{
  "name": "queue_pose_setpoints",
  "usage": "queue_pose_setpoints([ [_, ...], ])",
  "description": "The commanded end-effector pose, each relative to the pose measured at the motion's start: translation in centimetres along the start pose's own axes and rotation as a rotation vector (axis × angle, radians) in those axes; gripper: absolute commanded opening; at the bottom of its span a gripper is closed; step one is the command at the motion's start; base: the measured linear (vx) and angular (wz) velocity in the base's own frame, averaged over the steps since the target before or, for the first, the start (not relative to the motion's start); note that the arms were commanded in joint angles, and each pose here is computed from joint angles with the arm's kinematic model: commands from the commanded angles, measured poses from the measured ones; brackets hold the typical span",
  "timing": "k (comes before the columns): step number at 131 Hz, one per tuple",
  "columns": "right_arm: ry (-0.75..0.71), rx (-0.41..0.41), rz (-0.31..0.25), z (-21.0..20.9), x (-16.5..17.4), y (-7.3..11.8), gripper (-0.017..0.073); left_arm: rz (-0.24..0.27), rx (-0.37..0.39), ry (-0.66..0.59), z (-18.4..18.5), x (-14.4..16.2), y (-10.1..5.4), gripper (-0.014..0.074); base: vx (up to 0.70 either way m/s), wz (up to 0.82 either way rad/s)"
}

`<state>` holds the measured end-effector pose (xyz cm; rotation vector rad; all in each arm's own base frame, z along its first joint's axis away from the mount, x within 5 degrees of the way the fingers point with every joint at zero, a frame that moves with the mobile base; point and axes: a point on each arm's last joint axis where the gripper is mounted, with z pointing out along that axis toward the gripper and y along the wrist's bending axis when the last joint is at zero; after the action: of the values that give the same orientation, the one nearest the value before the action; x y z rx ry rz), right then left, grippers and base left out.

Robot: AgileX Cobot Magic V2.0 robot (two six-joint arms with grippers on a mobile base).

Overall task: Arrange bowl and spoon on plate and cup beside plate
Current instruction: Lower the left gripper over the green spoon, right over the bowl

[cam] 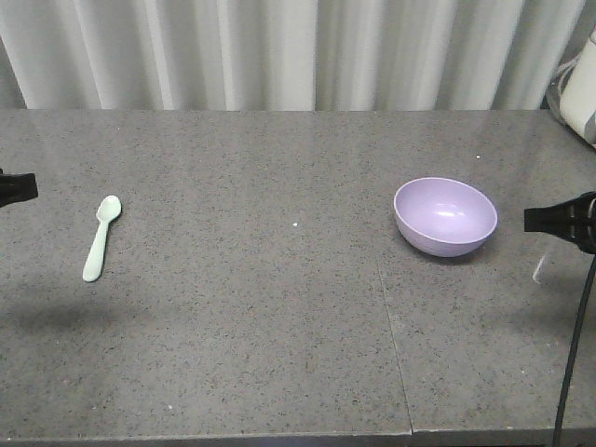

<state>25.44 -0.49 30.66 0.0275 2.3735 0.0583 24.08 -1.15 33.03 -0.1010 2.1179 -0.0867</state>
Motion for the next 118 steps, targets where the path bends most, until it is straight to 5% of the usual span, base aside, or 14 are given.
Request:
queue_pose_setpoints([
  [1,-0.101,0.006,-0.006,-1.1,-1.5,-0.1,-0.0008,-0.018,0.020,-0.090,-0.5,-1.6,-0.3,-0.0006,0.00,0.00],
  [56,-0.131,0.011,-0.017,-1.2,-1.8,-0.1,0.0016,-0.006,-0.002,-0.007,0.1,-1.5,-0.2,-0.0001,0.00,0.00],
  [85,-0.162,0.013,-0.017,-1.0,-2.7,-0.2,0.0148,0.037,-0.029,0.141,1.9,-4.0,-0.6,0.0067,0.00,0.00],
  [118,-0.048,-0.004,-0.013,1.1,-5.8,-0.1,0.0331,0.040,-0.043,0.222,4.8,-6.2,-1.0,0.0259,0.00,0.00],
])
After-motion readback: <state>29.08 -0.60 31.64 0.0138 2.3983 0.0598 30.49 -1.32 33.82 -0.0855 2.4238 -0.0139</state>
